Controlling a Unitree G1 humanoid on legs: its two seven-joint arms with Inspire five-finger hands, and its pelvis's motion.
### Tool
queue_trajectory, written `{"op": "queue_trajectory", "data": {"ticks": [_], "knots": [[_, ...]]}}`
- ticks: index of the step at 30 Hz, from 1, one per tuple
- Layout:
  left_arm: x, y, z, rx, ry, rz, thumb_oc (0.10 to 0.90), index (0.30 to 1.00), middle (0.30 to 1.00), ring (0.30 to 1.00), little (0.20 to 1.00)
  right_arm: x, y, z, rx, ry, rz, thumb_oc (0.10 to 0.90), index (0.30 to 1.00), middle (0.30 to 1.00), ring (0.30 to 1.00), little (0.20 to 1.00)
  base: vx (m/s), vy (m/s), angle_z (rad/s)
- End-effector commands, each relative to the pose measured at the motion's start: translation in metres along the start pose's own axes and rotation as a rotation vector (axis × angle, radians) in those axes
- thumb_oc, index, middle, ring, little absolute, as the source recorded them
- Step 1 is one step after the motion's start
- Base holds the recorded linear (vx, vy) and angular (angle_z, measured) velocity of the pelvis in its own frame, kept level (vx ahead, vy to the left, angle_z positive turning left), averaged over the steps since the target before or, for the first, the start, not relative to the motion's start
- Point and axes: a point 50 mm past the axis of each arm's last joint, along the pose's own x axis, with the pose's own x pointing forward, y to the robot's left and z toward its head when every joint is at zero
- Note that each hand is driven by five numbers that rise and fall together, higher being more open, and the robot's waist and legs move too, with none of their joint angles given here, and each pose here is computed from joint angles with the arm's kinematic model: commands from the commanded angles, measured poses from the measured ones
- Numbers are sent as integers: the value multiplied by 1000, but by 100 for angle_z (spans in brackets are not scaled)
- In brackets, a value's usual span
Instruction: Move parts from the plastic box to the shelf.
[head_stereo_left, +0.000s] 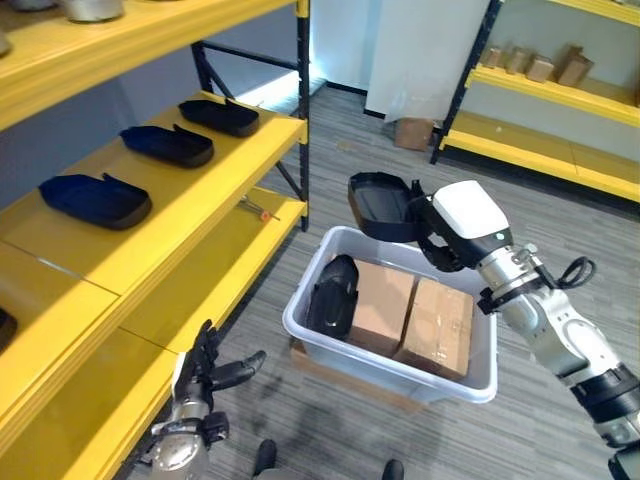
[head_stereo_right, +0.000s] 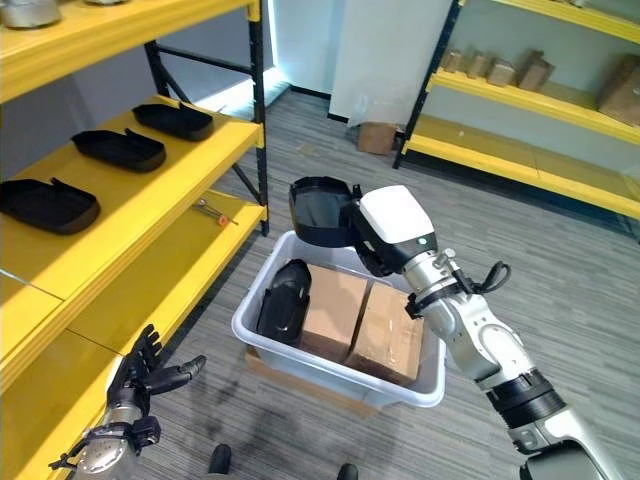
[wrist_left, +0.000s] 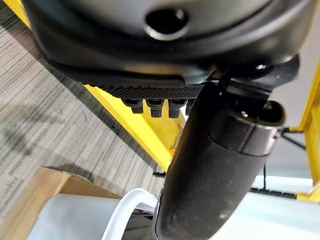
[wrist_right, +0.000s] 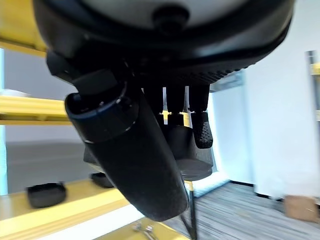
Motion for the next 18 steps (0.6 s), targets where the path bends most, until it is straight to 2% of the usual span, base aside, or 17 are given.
{"op": "queue_trajectory", "data": {"ticks": [1, 4, 10, 18], "knots": [[7, 2, 41, 20, -211, -4, 900, 1000, 1000, 1000, 1000, 38, -69, 17, -7, -120, -322, 400, 300, 300, 300, 300, -12, -124, 11], [8, 4, 35, -16, -187, 31, 900, 1000, 1000, 1000, 1000, 51, -85, 30, -21, -187, -377, 400, 300, 300, 300, 300, -15, -222, 37], [8, -2, 30, -33, -167, 11, 900, 1000, 1000, 1000, 1000, 53, -99, 35, -52, -226, -426, 400, 300, 300, 300, 300, -47, -110, 46], [9, -17, 31, -65, -181, -31, 900, 1000, 1000, 1000, 1000, 36, -103, 27, -90, -193, -475, 400, 300, 300, 300, 300, -75, 4, 122]]}}
